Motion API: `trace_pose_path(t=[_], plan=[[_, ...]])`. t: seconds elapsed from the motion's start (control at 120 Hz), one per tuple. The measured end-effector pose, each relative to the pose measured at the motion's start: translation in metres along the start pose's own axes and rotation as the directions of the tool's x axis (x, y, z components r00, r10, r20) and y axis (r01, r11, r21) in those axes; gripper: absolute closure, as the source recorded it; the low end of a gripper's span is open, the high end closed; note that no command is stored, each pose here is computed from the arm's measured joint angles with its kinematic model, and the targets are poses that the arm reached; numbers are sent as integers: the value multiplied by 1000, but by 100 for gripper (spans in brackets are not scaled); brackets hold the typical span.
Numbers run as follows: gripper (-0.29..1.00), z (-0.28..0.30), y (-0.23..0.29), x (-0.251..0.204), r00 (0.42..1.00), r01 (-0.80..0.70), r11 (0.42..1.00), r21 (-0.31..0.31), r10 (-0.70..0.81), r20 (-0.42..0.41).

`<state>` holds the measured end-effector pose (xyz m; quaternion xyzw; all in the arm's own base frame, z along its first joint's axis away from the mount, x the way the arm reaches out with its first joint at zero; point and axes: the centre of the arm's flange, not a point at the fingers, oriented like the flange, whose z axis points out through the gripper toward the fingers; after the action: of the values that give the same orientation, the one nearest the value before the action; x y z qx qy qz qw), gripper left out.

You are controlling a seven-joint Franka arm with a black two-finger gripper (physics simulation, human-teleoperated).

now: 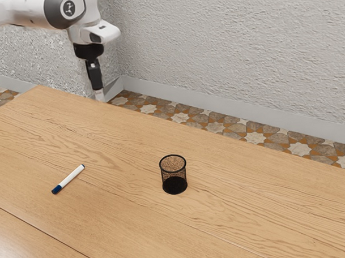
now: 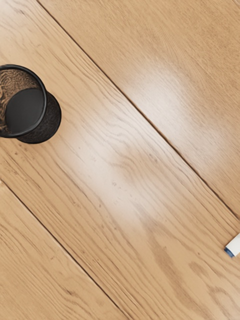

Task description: Put the marker into the pen holder.

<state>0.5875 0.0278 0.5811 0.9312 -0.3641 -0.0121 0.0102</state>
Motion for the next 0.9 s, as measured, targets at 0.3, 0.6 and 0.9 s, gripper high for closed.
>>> trace_pose_path(t=[0.3,0.6,0.9], plan=[[0,8,-2,-13,999,-44,999,-17,45,14],[0,90,-26,-93,976,194,974,-114,-180,118],[0,186,-73,-163,926,369,929,-22,-366,95]])
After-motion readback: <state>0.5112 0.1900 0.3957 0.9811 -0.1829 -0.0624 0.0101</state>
